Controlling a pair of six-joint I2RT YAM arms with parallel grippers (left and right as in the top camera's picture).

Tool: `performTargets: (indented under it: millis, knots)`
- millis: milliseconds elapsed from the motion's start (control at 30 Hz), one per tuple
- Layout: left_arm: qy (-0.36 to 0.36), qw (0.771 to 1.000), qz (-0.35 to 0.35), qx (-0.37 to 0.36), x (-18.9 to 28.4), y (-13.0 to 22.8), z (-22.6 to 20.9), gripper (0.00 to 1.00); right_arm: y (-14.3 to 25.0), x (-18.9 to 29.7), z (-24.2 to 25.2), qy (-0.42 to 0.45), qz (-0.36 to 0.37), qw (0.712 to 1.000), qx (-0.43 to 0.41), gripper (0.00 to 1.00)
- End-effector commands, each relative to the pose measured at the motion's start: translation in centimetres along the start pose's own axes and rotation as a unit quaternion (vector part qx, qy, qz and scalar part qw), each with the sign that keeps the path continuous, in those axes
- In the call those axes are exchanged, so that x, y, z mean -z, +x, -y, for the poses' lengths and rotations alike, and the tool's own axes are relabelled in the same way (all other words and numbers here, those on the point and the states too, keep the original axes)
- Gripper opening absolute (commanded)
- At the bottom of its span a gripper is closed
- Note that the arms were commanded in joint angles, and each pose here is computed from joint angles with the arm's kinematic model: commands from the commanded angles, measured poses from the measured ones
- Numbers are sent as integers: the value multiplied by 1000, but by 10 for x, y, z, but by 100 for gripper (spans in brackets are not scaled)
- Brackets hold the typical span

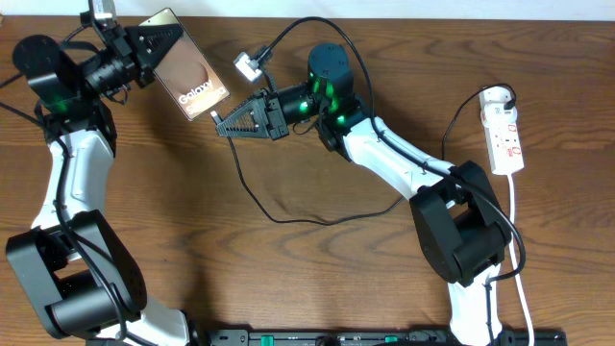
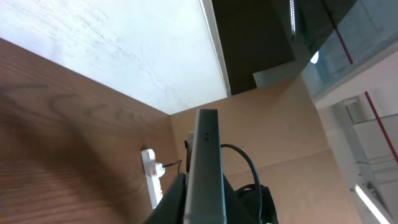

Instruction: Plug charger to phone and switch on socket

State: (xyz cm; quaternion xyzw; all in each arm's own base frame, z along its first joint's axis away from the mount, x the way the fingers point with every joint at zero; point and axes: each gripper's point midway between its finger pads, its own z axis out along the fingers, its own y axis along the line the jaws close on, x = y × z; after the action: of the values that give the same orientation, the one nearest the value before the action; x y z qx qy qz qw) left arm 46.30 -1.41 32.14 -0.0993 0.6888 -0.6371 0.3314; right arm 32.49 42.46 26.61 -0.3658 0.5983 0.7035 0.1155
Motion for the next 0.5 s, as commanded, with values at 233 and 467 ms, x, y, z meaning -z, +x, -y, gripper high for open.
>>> performTargets:
  millis: [233,467]
  knots:
    - [28,999,-21,-39,2,4,32,7,0,-3,1,-3,-3,1000,-5,1]
    - [29,998,-29,-41,3,7,33,7,0,-3,0,-3,-3,1000,-4,1]
